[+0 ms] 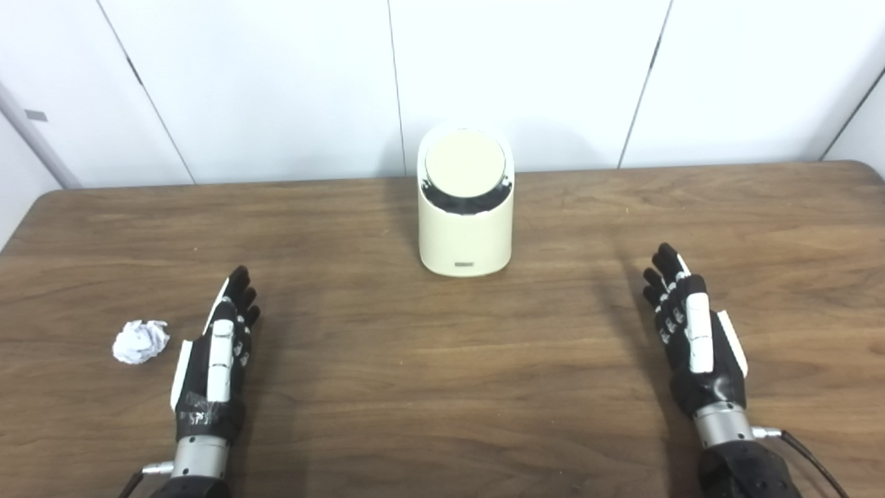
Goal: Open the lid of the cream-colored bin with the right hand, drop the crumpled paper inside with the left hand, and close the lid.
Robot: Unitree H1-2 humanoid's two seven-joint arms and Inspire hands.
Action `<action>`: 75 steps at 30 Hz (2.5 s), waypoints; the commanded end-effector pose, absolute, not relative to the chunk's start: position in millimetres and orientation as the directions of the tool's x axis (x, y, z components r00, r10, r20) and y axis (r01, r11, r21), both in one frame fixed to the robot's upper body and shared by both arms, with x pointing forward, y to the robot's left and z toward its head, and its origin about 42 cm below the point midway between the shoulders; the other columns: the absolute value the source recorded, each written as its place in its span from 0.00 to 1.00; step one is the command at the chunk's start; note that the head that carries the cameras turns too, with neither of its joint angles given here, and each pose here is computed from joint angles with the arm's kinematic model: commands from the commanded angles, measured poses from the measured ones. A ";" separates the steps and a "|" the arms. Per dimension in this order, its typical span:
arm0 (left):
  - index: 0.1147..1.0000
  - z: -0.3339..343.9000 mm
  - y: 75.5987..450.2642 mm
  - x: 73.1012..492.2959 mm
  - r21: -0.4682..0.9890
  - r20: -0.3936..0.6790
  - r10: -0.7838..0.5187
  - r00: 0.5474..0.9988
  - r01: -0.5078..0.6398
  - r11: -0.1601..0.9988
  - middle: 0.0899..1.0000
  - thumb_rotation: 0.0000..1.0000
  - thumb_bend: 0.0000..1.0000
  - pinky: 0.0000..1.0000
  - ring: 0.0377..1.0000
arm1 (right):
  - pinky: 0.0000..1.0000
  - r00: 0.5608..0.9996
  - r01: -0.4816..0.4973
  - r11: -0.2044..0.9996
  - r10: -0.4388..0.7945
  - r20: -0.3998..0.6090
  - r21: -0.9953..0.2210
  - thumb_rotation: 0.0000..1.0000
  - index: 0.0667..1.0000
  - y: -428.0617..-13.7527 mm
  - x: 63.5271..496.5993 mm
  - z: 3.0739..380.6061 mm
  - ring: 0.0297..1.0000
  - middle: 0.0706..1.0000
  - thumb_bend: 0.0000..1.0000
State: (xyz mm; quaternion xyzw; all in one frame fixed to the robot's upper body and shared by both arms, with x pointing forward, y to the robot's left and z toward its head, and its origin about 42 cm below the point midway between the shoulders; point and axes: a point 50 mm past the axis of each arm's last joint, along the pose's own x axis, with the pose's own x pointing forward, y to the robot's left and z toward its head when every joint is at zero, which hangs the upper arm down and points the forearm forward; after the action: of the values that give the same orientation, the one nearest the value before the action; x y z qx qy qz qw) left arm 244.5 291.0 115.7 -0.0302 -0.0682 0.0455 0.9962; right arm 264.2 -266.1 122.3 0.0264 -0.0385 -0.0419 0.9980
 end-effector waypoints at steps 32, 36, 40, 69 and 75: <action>0.98 107.1 279.2 233.3 -0.049 0.155 0.100 0.983 -0.094 0.994 1.00 0.96 0.47 1.00 1.00 | 0.88 0.954 0.088 0.922 0.031 0.299 -0.377 0.59 0.92 -253.1 338.1 220.9 0.90 0.91 0.78; 0.99 106.0 278.7 234.0 -0.037 0.153 0.098 0.983 -0.093 0.995 1.00 0.98 0.46 1.00 1.00 | 0.87 0.953 0.086 0.911 0.042 0.299 -0.403 0.56 0.91 -247.9 348.3 232.7 0.88 0.90 0.82; 0.99 104.7 278.5 234.8 -0.034 0.153 0.094 0.984 -0.090 0.995 1.00 0.98 0.46 1.00 1.00 | 0.87 0.953 0.075 0.902 0.061 0.298 -0.424 0.52 0.90 -240.7 358.5 246.2 0.89 0.90 0.87; 0.99 101.2 272.9 242.7 -0.020 0.163 0.094 0.982 -0.092 0.996 1.00 0.98 0.40 1.00 1.00 | 0.81 0.954 0.012 0.729 0.196 0.226 -0.685 0.44 0.90 -194.2 431.1 332.1 0.90 0.92 0.92; 0.98 100.7 273.1 242.9 -0.025 0.170 0.095 0.981 -0.092 0.995 1.00 0.98 0.40 1.00 1.00 | 0.80 0.954 0.013 0.684 0.210 0.214 -0.730 0.41 0.89 -188.1 444.6 344.5 0.90 0.92 0.91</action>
State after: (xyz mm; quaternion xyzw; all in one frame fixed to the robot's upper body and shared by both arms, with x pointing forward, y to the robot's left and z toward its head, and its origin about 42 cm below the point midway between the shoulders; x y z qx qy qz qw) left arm 245.4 279.6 115.9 0.0051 -0.0998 0.0429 0.9941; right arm 439.8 -192.0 309.6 -0.3814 -0.0991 0.0664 0.9167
